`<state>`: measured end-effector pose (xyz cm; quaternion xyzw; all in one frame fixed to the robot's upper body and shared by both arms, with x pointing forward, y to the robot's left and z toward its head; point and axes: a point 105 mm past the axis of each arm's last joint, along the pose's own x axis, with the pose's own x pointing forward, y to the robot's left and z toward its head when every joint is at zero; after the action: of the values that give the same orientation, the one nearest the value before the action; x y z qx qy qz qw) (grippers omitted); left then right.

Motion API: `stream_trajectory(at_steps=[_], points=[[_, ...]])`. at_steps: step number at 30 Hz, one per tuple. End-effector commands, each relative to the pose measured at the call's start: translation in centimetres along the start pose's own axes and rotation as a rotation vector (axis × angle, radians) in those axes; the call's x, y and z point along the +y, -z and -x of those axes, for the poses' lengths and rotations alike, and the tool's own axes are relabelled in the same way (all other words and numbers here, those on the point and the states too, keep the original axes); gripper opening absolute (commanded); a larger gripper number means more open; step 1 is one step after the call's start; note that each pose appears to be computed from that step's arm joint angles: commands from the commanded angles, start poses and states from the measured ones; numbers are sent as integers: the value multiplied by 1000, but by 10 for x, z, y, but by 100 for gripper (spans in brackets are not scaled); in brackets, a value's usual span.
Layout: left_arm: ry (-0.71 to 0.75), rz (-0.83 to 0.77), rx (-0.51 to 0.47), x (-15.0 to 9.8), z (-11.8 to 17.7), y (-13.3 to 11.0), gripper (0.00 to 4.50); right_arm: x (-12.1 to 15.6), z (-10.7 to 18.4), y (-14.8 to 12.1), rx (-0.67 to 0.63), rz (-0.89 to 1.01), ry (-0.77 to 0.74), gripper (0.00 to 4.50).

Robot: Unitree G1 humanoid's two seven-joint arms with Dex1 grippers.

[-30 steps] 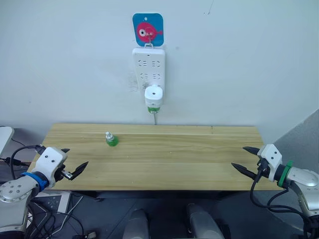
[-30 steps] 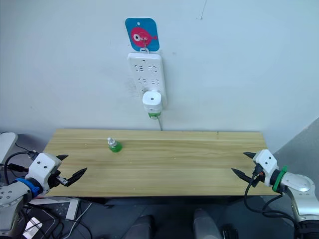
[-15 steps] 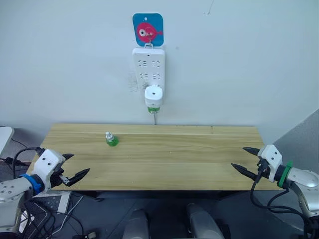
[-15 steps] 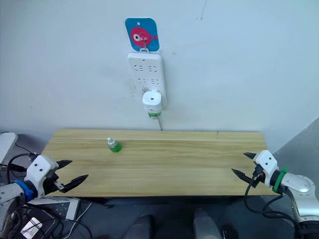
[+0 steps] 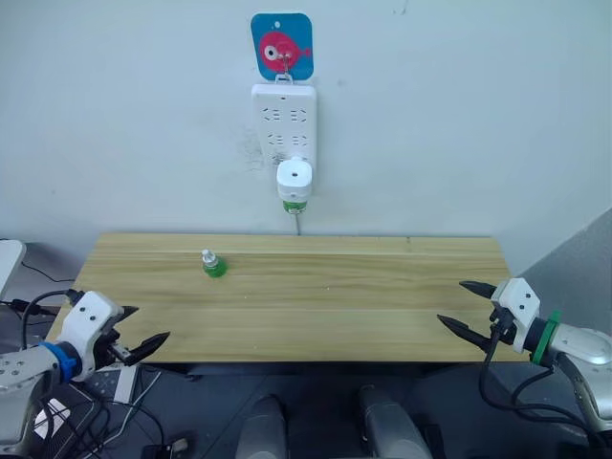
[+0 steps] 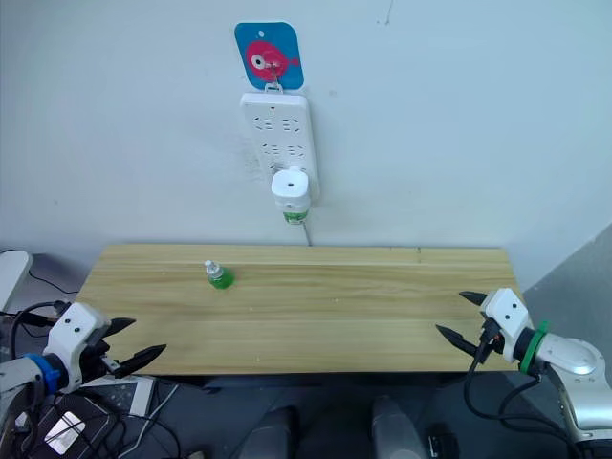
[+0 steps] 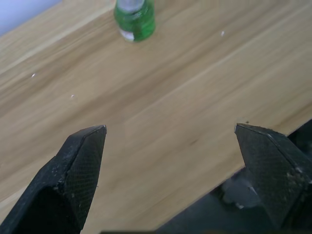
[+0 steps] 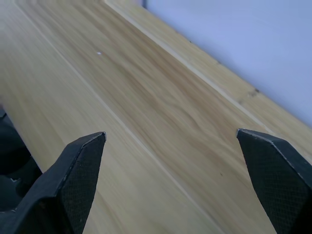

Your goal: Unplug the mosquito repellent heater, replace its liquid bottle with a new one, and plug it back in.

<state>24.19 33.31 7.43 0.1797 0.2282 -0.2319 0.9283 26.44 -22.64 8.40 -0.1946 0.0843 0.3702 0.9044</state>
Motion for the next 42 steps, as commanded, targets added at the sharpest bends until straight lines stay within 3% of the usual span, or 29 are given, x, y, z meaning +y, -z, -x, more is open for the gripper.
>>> stream_trajectory(at_steps=[1,7,13,16,20,27,42], points=[[10,-25,-137,-5,-5,-45,450,9,-5,-52,-153,48,4,449],[77,-7,-295,-22,-26,-105,450,32,-26,-120,-333,18,0,449],[95,5,-438,-13,-36,-158,450,45,-36,-153,-391,-26,-5,449],[80,14,-490,-4,-39,-177,363,50,-38,-161,-403,-35,-13,450],[118,11,-569,-2,-45,-208,363,55,-43,-178,-439,-28,-18,450],[176,-5,-643,0,-61,-237,363,58,-48,-189,-443,-36,-23,450],[240,-73,-739,-5,-81,-269,363,62,-48,-197,-457,-48,-37,450]])
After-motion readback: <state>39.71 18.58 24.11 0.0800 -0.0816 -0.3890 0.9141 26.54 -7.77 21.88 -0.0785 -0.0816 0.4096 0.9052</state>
